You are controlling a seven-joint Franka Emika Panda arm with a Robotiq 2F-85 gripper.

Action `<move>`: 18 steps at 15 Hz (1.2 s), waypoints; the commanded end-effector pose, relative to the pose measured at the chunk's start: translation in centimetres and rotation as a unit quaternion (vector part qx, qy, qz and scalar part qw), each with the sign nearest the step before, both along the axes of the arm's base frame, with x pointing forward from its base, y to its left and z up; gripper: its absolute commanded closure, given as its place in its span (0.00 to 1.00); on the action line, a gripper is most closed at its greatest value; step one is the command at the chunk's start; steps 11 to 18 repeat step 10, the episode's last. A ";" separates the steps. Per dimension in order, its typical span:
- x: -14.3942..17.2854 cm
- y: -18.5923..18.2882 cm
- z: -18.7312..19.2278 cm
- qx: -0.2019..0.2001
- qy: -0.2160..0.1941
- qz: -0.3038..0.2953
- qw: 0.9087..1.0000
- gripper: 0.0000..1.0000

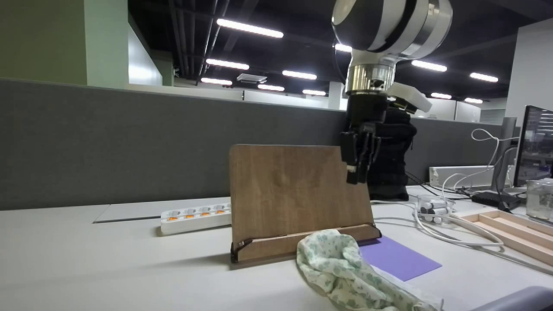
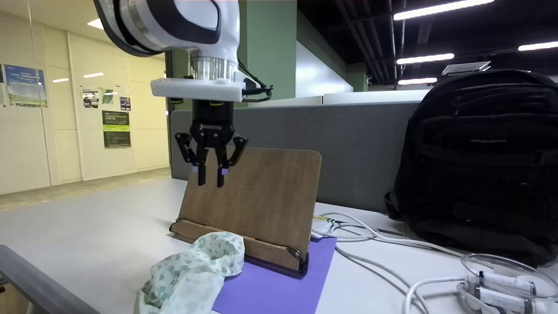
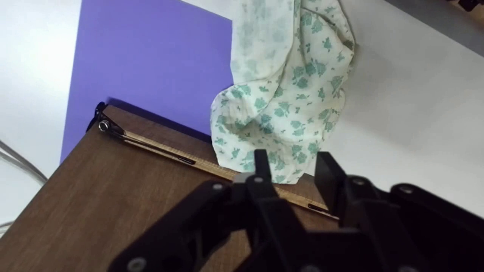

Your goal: Take the cloth and put it on the counter

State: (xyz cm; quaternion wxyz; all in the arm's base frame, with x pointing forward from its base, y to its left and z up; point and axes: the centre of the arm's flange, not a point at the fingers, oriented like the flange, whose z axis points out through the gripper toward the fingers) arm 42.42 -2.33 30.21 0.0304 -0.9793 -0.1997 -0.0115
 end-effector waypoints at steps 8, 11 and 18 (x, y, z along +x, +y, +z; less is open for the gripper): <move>0.2 -0.6 0.7 -0.018 -0.022 -0.035 0.999 0.00; 0.2 -0.8 0.8 -0.023 -0.022 -0.031 0.999 0.00; 0.2 -0.8 0.8 -0.023 -0.022 -0.031 0.999 0.00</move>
